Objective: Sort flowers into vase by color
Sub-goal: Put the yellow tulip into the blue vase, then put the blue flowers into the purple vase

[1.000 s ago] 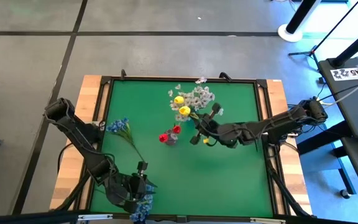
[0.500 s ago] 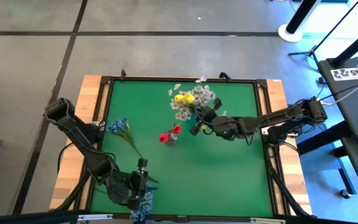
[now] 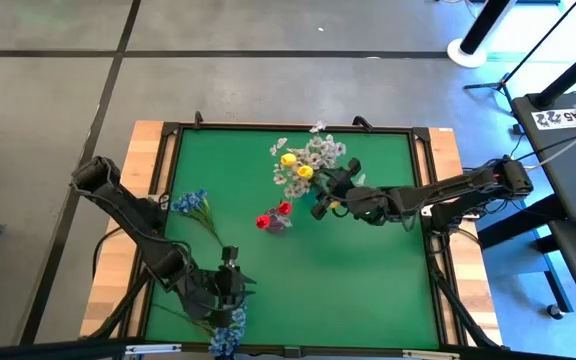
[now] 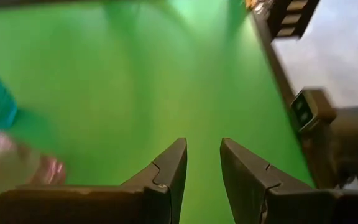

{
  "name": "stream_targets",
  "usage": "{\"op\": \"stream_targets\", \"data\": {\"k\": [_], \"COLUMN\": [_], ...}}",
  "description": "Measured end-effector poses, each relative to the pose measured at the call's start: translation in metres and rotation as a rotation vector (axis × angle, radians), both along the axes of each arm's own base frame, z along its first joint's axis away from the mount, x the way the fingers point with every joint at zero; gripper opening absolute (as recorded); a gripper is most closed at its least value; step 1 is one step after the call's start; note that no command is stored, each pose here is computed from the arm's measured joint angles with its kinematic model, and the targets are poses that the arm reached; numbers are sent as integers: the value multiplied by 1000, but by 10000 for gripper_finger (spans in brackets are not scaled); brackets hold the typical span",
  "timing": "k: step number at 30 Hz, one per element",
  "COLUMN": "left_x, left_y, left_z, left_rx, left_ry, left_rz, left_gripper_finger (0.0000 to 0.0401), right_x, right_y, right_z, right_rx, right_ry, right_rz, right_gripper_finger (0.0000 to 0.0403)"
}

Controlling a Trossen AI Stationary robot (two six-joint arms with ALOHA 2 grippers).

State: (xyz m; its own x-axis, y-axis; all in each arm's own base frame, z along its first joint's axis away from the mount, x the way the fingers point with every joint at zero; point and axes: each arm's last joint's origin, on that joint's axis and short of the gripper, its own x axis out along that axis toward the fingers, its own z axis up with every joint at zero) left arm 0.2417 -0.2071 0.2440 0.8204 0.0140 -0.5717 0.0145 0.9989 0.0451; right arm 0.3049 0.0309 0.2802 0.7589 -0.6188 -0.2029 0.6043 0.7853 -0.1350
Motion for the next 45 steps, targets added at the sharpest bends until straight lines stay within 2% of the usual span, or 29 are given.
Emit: {"op": "stream_targets", "data": {"k": [5,9,13,17,21,26,30,34,36,41,45], "left_x": [-5,-13,-27,-47,-71,-88,-88,-82,-78,-74,-72], "left_y": [14,20,15,0,-18,-38,-52,-62,-69,-77,-76], "left_z": [5,7,4,-2,-5,-18,-43,-70,-81,-100,-104], "left_rx": [-37,-146,-296,-436,-508,-387,-277,-247,-267,-238,-204], "left_ry": [171,381,568,706,765,696,740,832,861,870,864], "left_rz": [60,100,170,254,313,256,199,187,162,114,110], "left_gripper_finger": [94,94,103,126,156,171,168,162,157,140,126], "right_x": [-20,-34,-43,-50,-58,-65,-70,-71,-71,-71,-71], "right_y": [-1,1,10,22,33,45,51,51,51,51,51], "right_z": [16,23,30,37,41,44,46,45,45,46,46], "right_rx": [107,178,167,136,96,58,42,34,35,36,37], "right_ry": [-16,1,-1,-21,-30,-38,-42,-39,-41,-43,-43], "right_rz": [90,173,215,251,237,222,212,199,196,194,196], "right_gripper_finger": [236,273,295,300,295,294,294,293,293,293,293]}}
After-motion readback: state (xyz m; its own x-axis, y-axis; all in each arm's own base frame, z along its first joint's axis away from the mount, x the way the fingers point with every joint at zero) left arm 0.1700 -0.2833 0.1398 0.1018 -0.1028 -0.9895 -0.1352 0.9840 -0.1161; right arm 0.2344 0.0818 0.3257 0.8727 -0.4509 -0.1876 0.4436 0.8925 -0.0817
